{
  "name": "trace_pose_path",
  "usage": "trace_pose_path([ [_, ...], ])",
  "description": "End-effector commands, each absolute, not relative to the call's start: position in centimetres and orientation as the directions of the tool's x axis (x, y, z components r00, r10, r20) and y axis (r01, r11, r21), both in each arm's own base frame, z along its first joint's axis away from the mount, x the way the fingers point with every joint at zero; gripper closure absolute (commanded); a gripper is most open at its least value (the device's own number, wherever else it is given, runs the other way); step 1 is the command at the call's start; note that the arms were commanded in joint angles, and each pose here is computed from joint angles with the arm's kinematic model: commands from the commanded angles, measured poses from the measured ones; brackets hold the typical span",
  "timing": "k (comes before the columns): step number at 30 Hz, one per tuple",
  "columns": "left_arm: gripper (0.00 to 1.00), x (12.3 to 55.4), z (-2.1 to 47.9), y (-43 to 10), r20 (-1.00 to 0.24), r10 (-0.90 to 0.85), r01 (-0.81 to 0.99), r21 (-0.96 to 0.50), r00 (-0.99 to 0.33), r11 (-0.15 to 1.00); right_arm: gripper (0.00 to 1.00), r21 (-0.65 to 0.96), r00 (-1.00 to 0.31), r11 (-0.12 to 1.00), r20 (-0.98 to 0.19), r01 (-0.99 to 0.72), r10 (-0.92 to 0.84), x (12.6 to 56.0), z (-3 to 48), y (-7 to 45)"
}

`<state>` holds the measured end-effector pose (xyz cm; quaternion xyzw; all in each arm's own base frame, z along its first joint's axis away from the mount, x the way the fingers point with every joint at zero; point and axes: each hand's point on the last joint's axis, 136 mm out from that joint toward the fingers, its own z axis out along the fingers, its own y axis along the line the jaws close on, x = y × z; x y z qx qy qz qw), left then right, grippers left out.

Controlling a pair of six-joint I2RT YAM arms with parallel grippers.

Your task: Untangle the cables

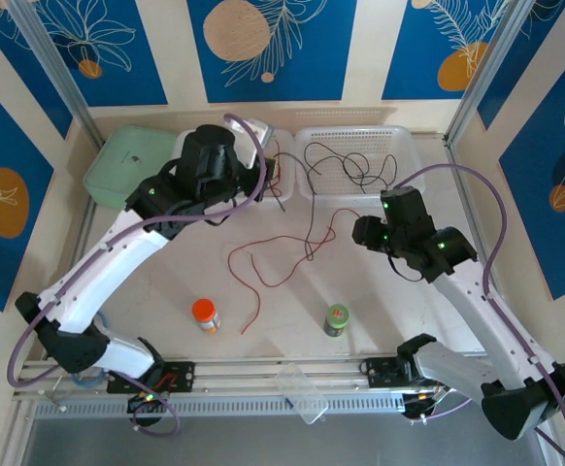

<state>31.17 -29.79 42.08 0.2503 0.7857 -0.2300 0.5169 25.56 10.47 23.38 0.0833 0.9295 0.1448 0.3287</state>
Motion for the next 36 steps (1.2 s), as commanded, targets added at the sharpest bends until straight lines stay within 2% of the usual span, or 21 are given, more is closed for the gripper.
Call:
trace_pose_path([
  [1,1.0,30.9,46.4,-32.3,-0.966,0.097,0.709,-0.106,-0.239,0.697,0.55,0.348,-0.768,0.935,-0.581,0.067,0.271,25.0,23.5,10.3],
  [6,1.0,31.1,51.2,-33.7,-0.993,0.008,0.743,-0.083,-0.118,0.664,0.55,0.345,-0.768,0.935,-0.576,0.083,0.281,24.6,23.2,9.9],
  [11,1.0,32.7,52.7,-34.8,-0.999,-0.03,0.732,-0.037,-0.023,0.68,0.55,0.346,-0.766,0.933,-0.574,0.093,0.289,24.4,23.2,9.6],
  [28,1.0,44.3,45.9,-41.6,-0.992,0.068,0.556,0.116,0.107,0.823,0.55,0.345,-0.749,0.93,-0.58,0.128,0.319,22.0,23.4,7.9],
  [36,1.0,47.7,43.8,-43.2,-0.987,0.081,0.481,0.137,0.136,0.866,0.55,0.332,-0.753,0.932,-0.574,0.146,0.322,21.2,22.9,7.2],
])
